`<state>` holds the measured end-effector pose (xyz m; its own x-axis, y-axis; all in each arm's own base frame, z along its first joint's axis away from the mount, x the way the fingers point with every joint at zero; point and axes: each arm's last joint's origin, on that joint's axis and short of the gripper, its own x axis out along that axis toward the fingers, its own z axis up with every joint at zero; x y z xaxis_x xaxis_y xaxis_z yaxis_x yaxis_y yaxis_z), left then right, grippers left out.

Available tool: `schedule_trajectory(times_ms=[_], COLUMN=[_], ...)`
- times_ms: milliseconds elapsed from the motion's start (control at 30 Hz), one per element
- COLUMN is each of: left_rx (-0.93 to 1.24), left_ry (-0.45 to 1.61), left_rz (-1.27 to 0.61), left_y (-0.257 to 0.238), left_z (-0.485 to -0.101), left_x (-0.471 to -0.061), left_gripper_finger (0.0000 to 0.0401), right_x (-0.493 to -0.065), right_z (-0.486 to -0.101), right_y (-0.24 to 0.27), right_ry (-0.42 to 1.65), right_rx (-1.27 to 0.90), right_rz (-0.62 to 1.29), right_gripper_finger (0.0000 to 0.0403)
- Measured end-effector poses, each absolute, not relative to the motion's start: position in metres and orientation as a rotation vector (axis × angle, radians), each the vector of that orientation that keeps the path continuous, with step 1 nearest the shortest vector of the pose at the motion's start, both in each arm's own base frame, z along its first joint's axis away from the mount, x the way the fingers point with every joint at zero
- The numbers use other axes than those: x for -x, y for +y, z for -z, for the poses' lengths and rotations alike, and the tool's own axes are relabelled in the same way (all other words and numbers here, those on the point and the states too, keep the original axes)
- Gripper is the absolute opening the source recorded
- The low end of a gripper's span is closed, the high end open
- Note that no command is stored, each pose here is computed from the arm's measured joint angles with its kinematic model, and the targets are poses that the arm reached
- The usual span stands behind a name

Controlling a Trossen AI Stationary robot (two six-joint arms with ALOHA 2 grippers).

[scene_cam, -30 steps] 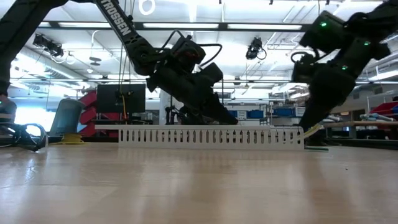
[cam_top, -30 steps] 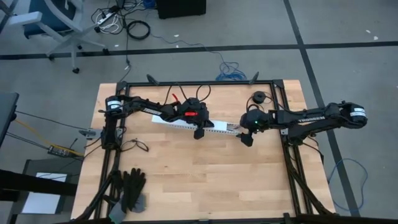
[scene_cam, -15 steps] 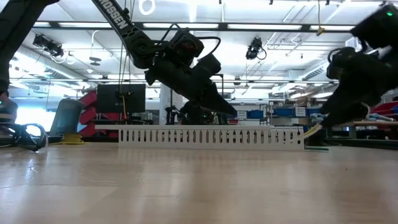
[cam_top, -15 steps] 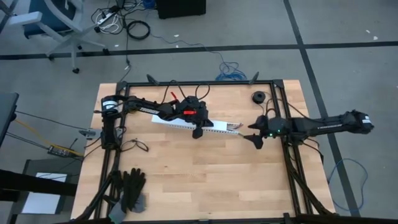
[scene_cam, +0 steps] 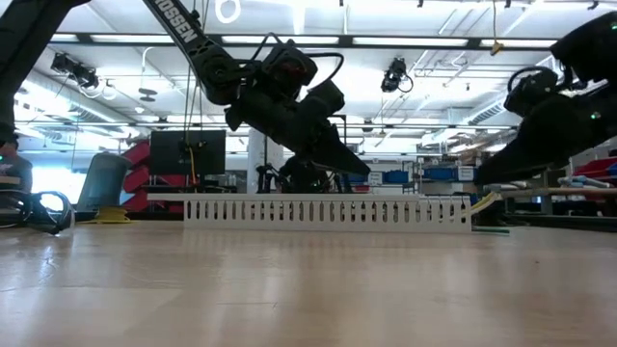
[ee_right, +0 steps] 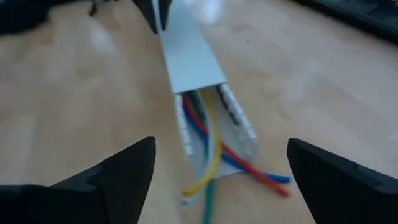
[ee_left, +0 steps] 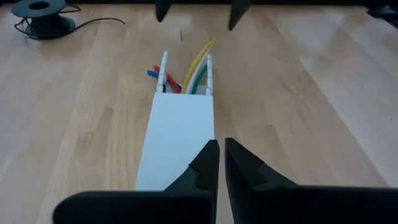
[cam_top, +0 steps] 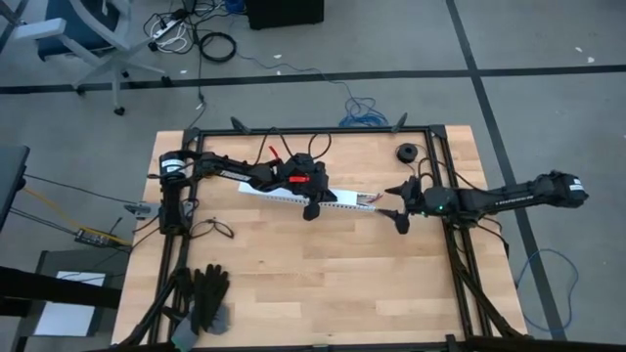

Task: Ziptie cables
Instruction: Close the white cable duct

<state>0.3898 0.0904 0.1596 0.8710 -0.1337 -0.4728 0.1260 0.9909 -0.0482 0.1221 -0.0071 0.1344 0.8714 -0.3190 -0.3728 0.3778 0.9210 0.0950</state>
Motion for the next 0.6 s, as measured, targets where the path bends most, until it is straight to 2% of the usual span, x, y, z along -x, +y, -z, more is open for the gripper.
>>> schedule_trajectory(times_ms=[133, 600], left_rx=[0.012, 0.026], left_ry=[0.495, 0.535], left_rz=[0.134, 0.136], left_y=[0.091, 0.09], left_z=[-0.16, -0.156], left_x=[-0.39, -0.388], left_gripper_finger=[0.0, 0.0], right_x=[-0.124, -0.147], right_z=[-0.13, -0.121], right_y=[-0.009, -0.013], right_ry=[0.404, 0.433], right_rx=[-0.077, -0.086], right_rz=[0.421, 0.39], right_gripper_finger=[0.0344, 0.0344])
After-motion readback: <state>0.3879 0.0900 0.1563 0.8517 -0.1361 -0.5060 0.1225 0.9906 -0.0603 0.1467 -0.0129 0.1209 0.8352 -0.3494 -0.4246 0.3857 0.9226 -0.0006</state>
